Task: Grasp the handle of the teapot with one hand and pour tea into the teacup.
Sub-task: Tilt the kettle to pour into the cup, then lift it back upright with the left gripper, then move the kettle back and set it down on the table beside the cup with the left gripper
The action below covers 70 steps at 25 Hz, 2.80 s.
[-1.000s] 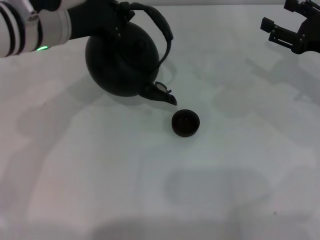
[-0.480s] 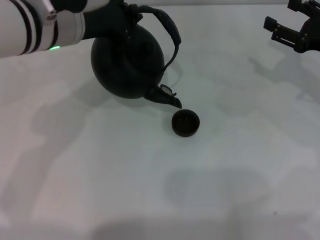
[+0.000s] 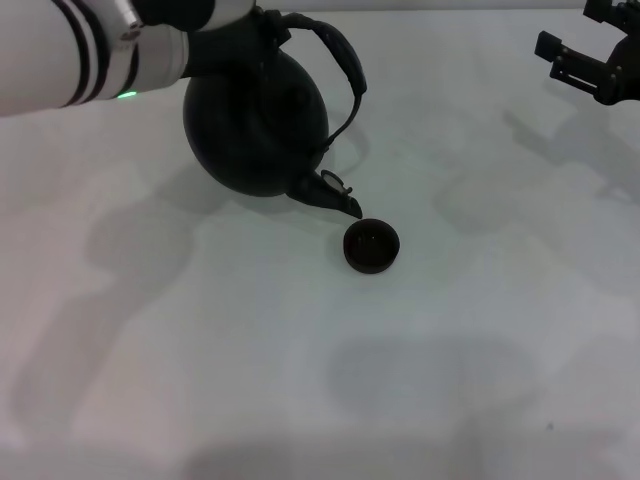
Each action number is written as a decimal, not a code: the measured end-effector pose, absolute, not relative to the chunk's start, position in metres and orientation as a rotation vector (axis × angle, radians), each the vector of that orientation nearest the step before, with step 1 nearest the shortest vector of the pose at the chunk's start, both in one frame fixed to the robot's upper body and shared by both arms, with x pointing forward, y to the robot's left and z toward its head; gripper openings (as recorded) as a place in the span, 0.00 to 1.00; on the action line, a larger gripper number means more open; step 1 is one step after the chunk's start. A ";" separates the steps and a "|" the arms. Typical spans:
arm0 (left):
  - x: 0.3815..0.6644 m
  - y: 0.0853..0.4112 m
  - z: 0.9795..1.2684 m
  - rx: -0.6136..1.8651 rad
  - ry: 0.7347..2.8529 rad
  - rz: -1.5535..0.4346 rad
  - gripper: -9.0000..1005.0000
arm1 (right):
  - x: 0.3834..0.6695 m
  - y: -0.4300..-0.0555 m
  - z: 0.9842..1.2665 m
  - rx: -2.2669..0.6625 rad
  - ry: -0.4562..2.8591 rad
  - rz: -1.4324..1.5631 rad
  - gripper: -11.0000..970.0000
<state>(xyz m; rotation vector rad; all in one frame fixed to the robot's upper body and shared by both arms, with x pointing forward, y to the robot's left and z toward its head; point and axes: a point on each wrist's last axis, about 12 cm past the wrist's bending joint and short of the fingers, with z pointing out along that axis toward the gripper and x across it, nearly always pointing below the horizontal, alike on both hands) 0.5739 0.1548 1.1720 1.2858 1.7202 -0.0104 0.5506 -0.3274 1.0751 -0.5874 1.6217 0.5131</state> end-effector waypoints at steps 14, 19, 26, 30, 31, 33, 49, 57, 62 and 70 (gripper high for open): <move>0.568 0.140 1.176 1.355 1.673 0.000 0.12 | 0.550 -0.328 1.075 -0.586 1.623 0.514 0.87; 0.568 0.137 1.175 1.374 1.673 0.018 0.12 | 0.550 -0.327 1.074 -0.586 1.623 0.515 0.87; 0.568 0.138 1.174 1.377 1.677 0.030 0.12 | 0.550 -0.327 1.073 -0.586 1.626 0.517 0.87; 0.568 0.138 1.174 1.377 1.678 0.031 0.12 | 0.551 -0.326 1.074 -0.591 1.622 0.514 0.87; 0.568 0.138 1.174 1.377 1.679 0.031 0.12 | 0.551 -0.326 1.074 -0.592 1.622 0.513 0.87; 0.568 0.138 1.173 1.377 1.682 0.032 0.12 | 0.551 -0.326 1.074 -0.592 1.622 0.513 0.87; 0.569 0.140 1.171 1.379 1.694 0.031 0.12 | 0.550 -0.325 1.072 -0.587 1.630 0.515 0.87; 0.569 0.147 1.172 1.277 1.749 -0.030 0.12 | 0.549 -0.326 1.070 -0.584 1.634 0.515 0.87; 0.568 0.157 1.174 1.194 1.770 -0.110 0.12 | 0.549 -0.326 1.070 -0.583 1.634 0.515 0.87; 0.561 0.199 1.172 1.025 1.756 -0.227 0.12 | 0.549 -0.325 1.070 -0.585 1.636 0.525 0.87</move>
